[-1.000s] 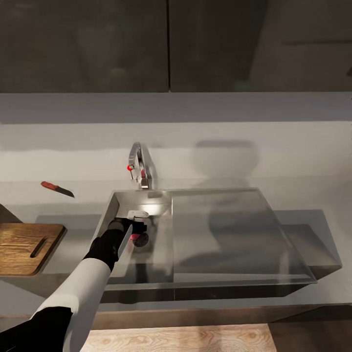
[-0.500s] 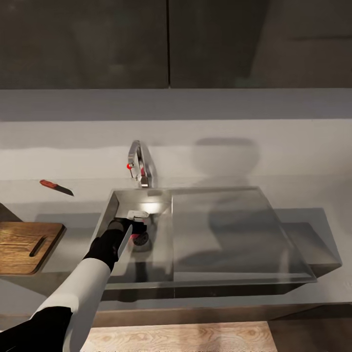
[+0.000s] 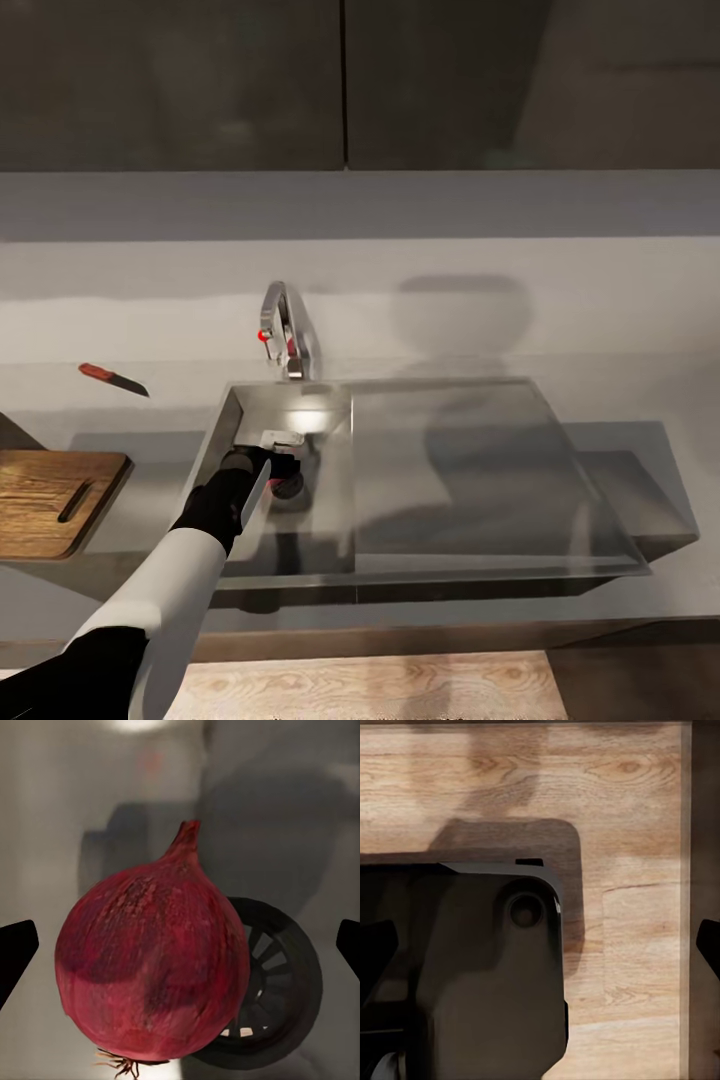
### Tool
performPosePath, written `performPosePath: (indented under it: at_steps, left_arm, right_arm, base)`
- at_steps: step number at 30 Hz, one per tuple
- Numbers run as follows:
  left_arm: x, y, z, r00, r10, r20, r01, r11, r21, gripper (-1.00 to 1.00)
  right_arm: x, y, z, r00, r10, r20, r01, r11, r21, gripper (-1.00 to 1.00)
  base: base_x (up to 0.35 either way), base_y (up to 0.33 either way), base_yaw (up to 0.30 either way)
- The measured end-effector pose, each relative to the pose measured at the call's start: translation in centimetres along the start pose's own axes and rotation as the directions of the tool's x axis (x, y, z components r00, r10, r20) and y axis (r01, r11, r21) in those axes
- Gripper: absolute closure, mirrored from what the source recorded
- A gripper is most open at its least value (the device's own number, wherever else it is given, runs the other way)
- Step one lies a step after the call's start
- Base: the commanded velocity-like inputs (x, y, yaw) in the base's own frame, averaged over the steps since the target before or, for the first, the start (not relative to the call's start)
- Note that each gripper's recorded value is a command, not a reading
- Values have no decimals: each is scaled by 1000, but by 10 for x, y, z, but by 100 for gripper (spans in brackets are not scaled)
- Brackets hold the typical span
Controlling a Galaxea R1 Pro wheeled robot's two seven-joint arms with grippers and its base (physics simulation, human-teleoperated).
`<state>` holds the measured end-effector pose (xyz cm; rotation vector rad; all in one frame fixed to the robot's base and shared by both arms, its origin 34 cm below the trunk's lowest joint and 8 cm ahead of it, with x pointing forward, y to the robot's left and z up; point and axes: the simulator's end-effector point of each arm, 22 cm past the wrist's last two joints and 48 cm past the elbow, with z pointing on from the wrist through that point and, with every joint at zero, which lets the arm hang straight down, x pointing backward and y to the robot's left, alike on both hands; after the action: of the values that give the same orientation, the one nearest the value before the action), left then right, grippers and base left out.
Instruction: In the kitchen, take the Vidalia onion out of the sink, dice it on the chopping board with the paring knife, put the diced onion into the bowl on the countertop, then place both the paring knife and the chopping board into the sink.
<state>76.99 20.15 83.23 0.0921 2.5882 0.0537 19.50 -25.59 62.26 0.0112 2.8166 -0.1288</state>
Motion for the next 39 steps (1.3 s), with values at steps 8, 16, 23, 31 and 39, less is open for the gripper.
performPosePath:
  at_steps: [8,16,23,31,39]
  left_arm:
    - [4,0,4,1000,0,-8,0,1000,1,-100]
    - [10,-1,6,1000,2,-22,-2,1000,2,-100]
    - [18,-2,9,999,5,-40,-5,1000,5,-100]
    - [16,-2,8,999,5,-37,-5,1000,4,100]
    - [15,-2,8,999,2,-33,-2,1000,3,100]
  right_arm:
    - [3,1,0,1000,0,-8,0,1000,-1,-100]
    - [3,0,0,1000,-1,-8,1,1000,0,-100]
    - [3,1,0,1000,0,-8,0,1000,-1,-100]
    - [3,0,0,1000,0,-8,0,1000,-1,-100]
    - [3,0,0,1000,0,-9,0,1000,-1,-100]
  base:
    - [0,0,0]
    - [0,0,0]
    - [0,0,0]
    - [0,0,0]
    - [0,0,0]
